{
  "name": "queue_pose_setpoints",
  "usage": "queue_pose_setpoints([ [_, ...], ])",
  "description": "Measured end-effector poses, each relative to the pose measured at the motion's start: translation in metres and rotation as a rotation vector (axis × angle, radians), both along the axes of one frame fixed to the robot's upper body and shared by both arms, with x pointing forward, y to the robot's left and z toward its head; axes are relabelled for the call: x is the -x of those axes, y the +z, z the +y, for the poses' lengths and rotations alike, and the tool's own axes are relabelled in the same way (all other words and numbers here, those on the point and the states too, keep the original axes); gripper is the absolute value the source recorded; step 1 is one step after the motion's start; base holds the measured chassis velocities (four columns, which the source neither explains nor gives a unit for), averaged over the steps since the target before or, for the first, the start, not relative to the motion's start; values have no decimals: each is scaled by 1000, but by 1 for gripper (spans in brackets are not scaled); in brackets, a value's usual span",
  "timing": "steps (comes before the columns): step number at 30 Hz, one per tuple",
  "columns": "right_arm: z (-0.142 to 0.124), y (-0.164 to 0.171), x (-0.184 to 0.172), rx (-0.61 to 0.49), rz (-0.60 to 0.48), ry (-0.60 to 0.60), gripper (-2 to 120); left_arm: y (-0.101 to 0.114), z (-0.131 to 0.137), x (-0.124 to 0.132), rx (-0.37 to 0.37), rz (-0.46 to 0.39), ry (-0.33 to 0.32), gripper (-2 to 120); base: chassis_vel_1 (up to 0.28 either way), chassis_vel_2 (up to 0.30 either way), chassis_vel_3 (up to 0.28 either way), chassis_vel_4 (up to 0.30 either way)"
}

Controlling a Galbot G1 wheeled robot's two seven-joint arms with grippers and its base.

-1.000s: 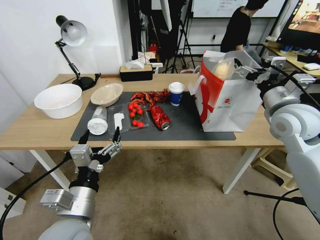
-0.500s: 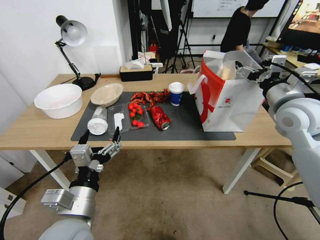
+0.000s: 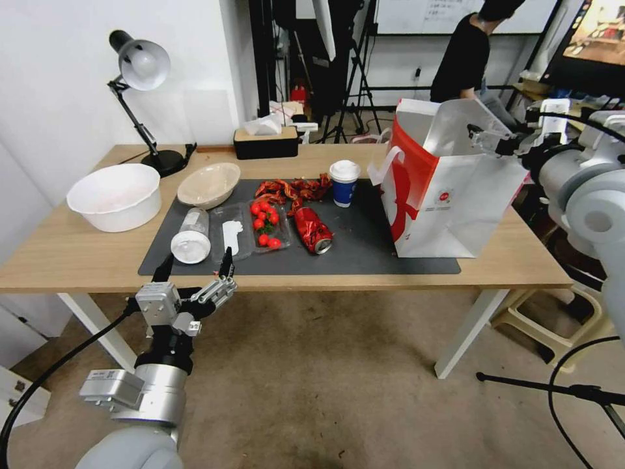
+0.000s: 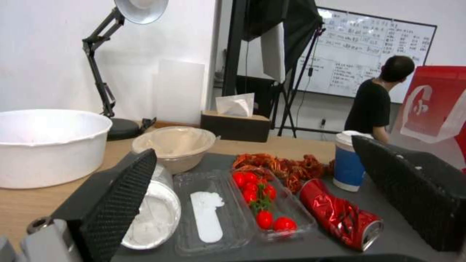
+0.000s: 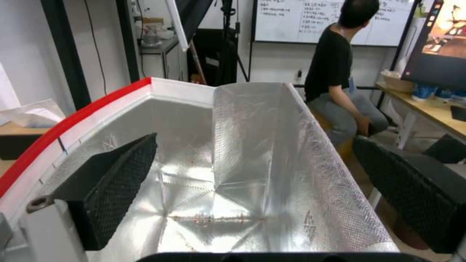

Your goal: Pick up the trash from the table and place it into the takeout bag.

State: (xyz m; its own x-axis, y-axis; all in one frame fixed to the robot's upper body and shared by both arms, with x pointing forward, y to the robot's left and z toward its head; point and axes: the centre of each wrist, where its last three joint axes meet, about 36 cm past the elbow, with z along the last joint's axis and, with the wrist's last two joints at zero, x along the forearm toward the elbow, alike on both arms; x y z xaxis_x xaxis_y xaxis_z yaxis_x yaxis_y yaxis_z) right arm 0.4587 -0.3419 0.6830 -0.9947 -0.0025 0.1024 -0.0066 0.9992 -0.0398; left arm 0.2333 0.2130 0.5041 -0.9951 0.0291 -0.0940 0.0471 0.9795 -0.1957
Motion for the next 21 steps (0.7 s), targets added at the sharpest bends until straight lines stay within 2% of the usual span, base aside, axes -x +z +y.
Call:
queue_pose_setpoints([
  [14, 6, -7, 5, -22, -22, 28, 100, 2, 1, 1, -2, -4, -2, 100, 0, 0, 0, 0],
  [21, 20, -30, 26, -102, -202, 196, 100, 2, 1, 1, -1, -6, -3, 100, 0, 0, 0, 0],
])
